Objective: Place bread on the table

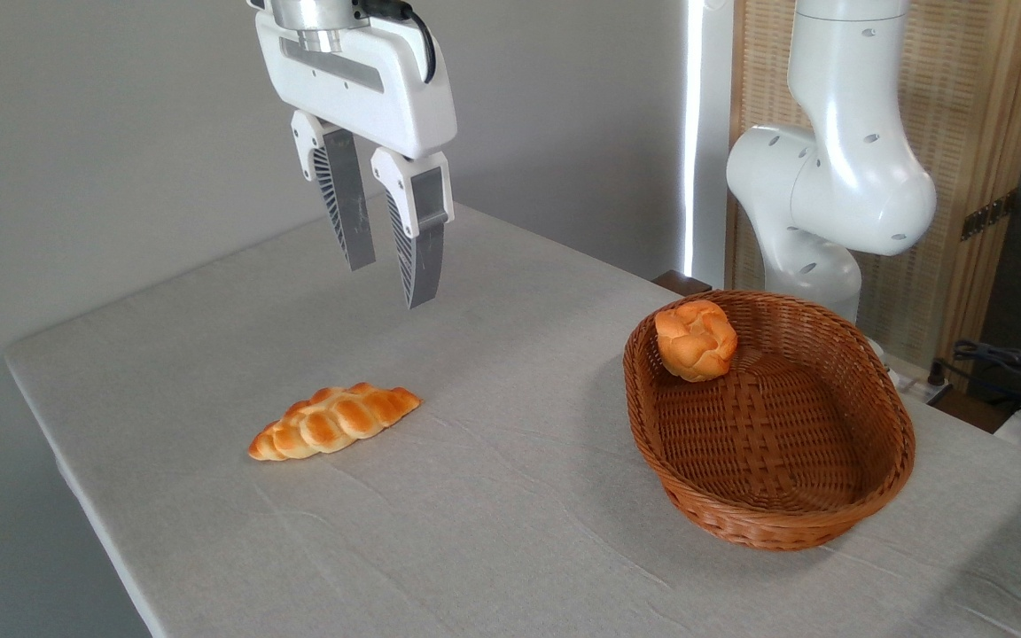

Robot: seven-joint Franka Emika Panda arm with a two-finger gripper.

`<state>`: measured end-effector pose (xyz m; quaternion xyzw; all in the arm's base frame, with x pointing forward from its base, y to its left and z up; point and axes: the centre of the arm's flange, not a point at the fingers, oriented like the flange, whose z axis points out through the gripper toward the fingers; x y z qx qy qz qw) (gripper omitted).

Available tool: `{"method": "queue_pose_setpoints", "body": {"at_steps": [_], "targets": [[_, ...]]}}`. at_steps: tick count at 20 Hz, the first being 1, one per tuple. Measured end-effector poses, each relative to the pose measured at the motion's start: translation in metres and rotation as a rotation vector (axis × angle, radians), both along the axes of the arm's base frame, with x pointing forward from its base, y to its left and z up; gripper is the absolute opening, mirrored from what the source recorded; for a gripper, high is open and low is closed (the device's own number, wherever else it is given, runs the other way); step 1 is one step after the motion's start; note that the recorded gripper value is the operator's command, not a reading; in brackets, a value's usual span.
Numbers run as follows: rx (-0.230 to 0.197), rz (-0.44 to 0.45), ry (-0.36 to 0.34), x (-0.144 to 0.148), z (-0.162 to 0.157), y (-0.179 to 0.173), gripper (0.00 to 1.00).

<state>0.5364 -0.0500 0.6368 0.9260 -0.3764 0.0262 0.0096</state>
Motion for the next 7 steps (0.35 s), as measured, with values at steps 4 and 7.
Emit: {"method": "queue_pose_setpoints", "body": {"at_steps": [4, 7], "targets": [[0.000, 0.006, 0.001, 0.0004, -0.0003, 0.0030, 1.00], [0.000, 0.012, 0.002, 0.0011, -0.0012, 0.0053, 1.00]]}}
